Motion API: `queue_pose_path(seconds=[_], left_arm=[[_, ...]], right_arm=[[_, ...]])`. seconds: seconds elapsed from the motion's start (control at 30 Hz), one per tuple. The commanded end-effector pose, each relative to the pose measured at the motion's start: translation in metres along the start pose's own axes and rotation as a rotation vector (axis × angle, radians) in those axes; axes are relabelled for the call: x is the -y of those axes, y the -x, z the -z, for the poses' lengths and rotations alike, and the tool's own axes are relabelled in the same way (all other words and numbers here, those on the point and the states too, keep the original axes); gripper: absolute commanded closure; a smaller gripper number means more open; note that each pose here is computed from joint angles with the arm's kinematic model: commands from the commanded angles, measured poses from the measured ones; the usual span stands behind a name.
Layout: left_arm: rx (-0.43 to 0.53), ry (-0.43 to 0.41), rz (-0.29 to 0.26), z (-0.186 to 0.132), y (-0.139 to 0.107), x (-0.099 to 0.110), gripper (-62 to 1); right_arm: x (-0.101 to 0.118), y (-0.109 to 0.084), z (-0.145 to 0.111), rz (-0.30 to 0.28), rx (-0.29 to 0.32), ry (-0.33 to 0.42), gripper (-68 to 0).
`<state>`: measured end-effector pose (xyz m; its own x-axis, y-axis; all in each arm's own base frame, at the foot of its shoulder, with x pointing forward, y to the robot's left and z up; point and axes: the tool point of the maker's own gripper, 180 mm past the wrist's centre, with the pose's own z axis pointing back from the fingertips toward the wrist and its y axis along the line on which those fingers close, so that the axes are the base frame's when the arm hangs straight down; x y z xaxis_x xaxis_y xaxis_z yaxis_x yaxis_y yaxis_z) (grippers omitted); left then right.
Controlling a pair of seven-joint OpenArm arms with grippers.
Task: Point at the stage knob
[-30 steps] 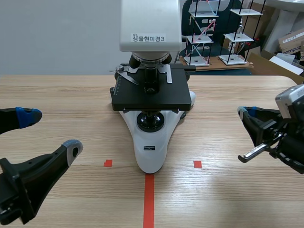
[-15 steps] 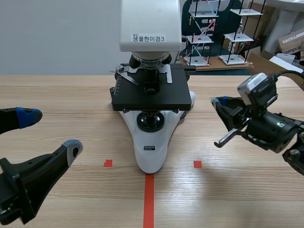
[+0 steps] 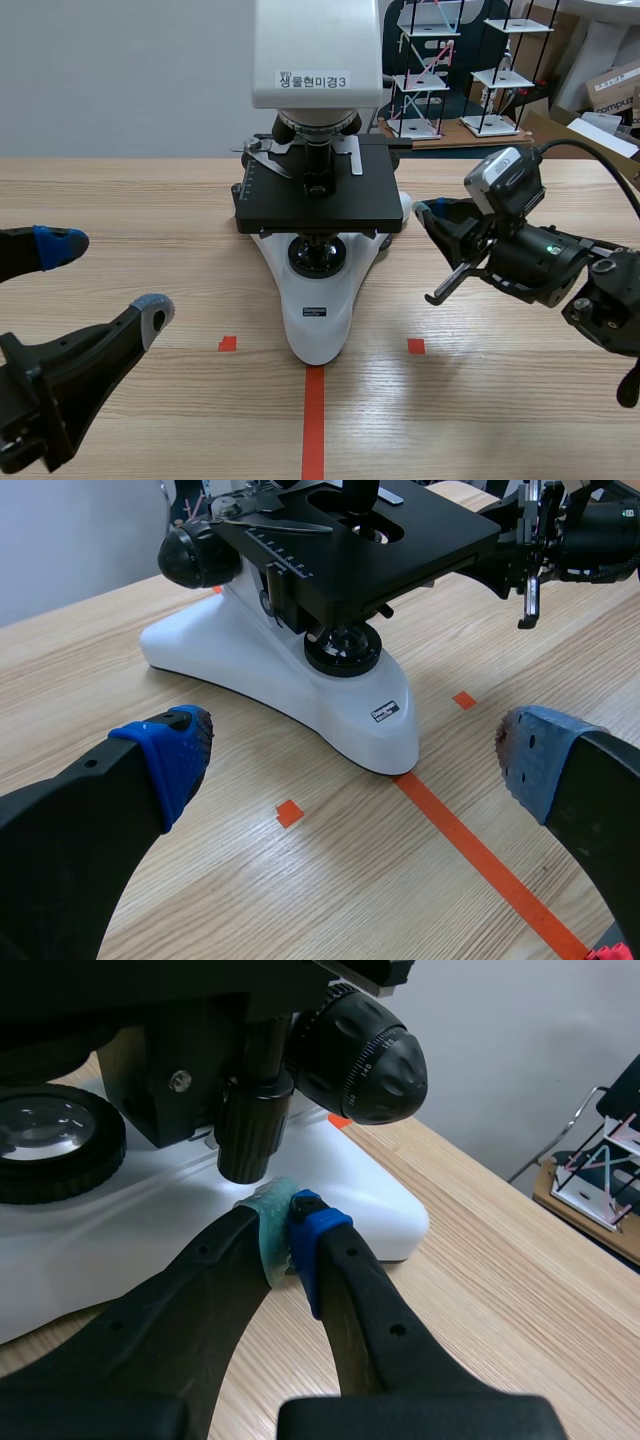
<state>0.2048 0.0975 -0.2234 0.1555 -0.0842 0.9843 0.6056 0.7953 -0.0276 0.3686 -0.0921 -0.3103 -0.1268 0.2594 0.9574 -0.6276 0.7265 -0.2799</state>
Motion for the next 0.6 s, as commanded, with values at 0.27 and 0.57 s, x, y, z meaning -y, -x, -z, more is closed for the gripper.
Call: queue_pose_path(seconds=[0.27,0.57], left_arm=[[0.032,0.0,0.002,0.0007,-0.0093,0.0006,-59.6],[0.032,0.0,0.002,0.0007,-0.0093,0.0006,-59.6]], right_arm=[[0.0108,-0.0152,0.0037,-0.023,0.049,0.024,-0.4],[0.0125,-0.0153,0.0036,-0.029,0.049,0.033,-0.4]])
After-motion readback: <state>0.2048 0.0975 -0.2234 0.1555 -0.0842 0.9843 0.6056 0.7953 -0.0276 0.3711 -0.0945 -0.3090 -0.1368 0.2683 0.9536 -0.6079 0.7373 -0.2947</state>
